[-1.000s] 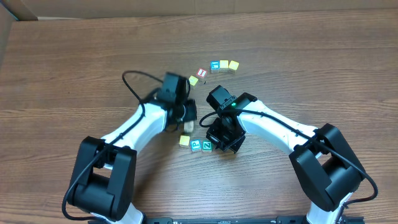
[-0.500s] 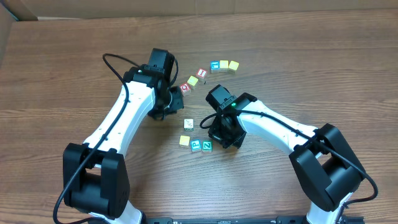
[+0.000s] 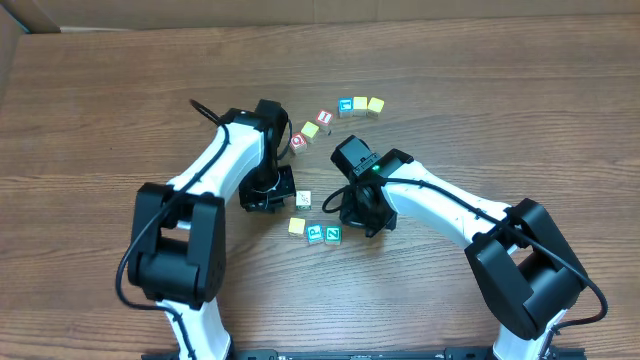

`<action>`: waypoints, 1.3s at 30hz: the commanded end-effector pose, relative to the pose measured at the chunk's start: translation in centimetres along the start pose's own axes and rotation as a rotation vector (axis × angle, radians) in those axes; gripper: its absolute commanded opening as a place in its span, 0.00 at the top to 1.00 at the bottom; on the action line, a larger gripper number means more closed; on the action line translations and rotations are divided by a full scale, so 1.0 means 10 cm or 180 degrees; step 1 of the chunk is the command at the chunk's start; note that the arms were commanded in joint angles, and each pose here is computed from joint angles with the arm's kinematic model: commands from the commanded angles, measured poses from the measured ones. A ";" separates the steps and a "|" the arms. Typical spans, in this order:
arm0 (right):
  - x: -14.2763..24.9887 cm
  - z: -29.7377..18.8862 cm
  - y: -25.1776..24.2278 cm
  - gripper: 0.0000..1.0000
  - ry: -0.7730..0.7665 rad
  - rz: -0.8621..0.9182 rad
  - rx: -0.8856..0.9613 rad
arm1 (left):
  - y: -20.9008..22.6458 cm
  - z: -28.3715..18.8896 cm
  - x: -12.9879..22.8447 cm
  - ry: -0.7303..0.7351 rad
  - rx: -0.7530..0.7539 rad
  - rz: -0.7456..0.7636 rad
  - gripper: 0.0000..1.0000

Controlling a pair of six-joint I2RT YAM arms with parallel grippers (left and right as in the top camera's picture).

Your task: Flip 4 blocks

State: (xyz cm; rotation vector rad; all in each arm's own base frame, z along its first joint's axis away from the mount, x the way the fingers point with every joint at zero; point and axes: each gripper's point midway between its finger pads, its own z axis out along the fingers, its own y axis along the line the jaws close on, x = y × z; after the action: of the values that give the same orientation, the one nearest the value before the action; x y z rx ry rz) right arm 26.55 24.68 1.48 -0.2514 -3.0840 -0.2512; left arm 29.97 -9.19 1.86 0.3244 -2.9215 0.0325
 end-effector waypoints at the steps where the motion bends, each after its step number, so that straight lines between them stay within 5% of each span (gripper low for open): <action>1: 0.00 -0.04 0.02 0.84 -0.0029 -0.0106 -0.0012 | -0.05 0.10 0.03 0.0178 0.0079 0.0042 0.96; 28: 0.06 -0.05 0.07 0.83 0.0085 -0.0128 -0.0110 | 0.08 0.10 0.26 0.0623 0.0196 0.0378 0.96; 34: -0.12 -0.17 0.22 0.67 -0.0084 -0.0589 -0.0299 | 0.04 0.12 0.00 0.0330 0.0312 0.0190 0.96; 39: -0.40 -0.78 0.44 0.54 -0.0261 -0.0682 -0.0412 | 0.21 -0.15 -0.40 0.0024 0.0505 -0.0232 0.96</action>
State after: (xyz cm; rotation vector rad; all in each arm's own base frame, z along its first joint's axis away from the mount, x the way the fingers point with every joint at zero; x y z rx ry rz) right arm 27.59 25.57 4.56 -0.0102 -3.0748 -0.3225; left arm 30.55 -8.54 1.28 0.2665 -2.8613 0.2261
